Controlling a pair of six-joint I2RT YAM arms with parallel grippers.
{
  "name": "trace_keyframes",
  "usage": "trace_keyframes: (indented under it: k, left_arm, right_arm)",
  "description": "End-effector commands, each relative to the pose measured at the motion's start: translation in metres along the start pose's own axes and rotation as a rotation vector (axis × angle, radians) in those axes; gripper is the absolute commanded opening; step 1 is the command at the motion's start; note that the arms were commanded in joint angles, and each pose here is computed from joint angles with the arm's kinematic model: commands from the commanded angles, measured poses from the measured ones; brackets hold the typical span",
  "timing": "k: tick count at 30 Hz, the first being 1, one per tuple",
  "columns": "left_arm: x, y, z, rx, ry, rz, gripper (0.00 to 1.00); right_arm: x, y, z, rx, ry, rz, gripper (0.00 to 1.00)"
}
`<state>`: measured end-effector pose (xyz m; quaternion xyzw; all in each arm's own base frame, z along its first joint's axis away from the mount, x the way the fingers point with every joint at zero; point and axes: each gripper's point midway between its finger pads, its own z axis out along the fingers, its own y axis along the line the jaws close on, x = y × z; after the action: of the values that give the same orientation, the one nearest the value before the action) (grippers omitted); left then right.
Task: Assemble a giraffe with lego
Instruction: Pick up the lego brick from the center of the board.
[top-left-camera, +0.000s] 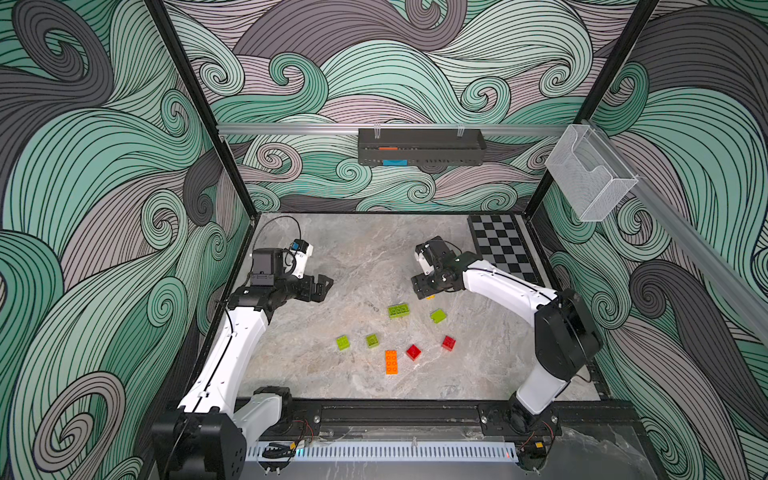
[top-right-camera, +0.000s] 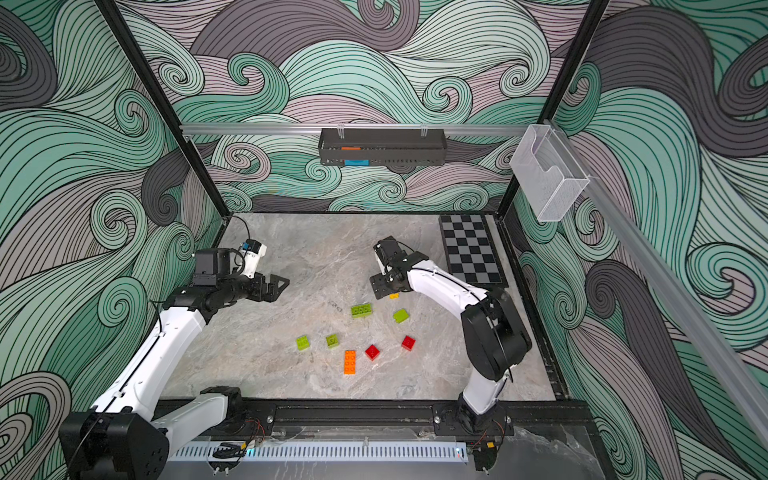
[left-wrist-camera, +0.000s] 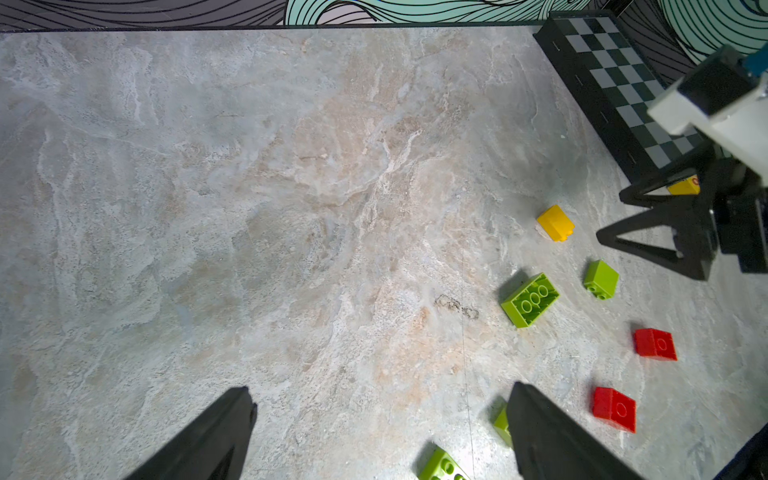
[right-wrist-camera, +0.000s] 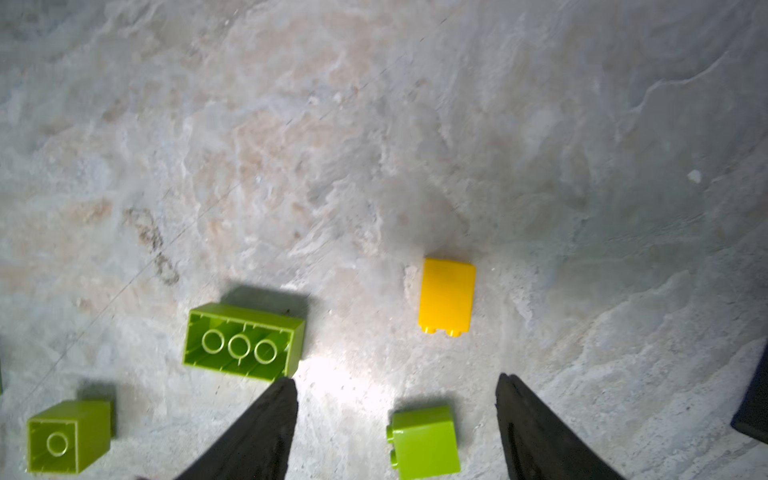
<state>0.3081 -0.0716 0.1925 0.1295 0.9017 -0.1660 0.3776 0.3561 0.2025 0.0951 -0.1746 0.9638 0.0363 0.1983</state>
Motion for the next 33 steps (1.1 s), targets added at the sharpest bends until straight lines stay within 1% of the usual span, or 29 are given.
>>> trace_keyframes:
  k: [1,5,10,14,19,24,30,33]
  left_arm:
    - [-0.010,-0.011,-0.009,0.036,-0.034,0.020,0.99]
    - [-0.011,-0.011,-0.010,0.036,-0.043,0.028,0.99]
    - [-0.011,-0.016,-0.012,0.059,-0.046,0.027,0.99]
    - [-0.010,-0.017,-0.011,0.064,-0.051,0.033,0.99]
    - [-0.010,-0.018,-0.012,0.068,-0.054,0.034,0.99]
    - [-0.011,-0.021,-0.012,0.085,-0.054,0.029,0.99]
    - [-0.011,-0.022,-0.013,0.086,-0.060,0.036,0.99]
    - [-0.011,-0.021,-0.014,0.080,-0.058,0.037,0.99]
  right_arm:
    - [0.001,-0.016,0.016,0.054,0.087,0.039,0.78]
    - [-0.006,-0.023,0.036,0.074,0.165,0.068,0.75]
    - [-0.007,-0.027,0.049,0.078,0.192,0.087,0.72]
    - [0.004,-0.032,0.053,0.088,0.224,0.092,0.70]
    - [0.021,-0.029,0.058,0.059,0.270,0.095,0.66]
    - [0.031,-0.028,0.064,0.047,0.285,0.094,0.63]
    - [0.033,-0.025,0.070,0.029,0.278,0.090,0.58]
    - [0.034,-0.025,0.073,0.027,0.283,0.087,0.53]
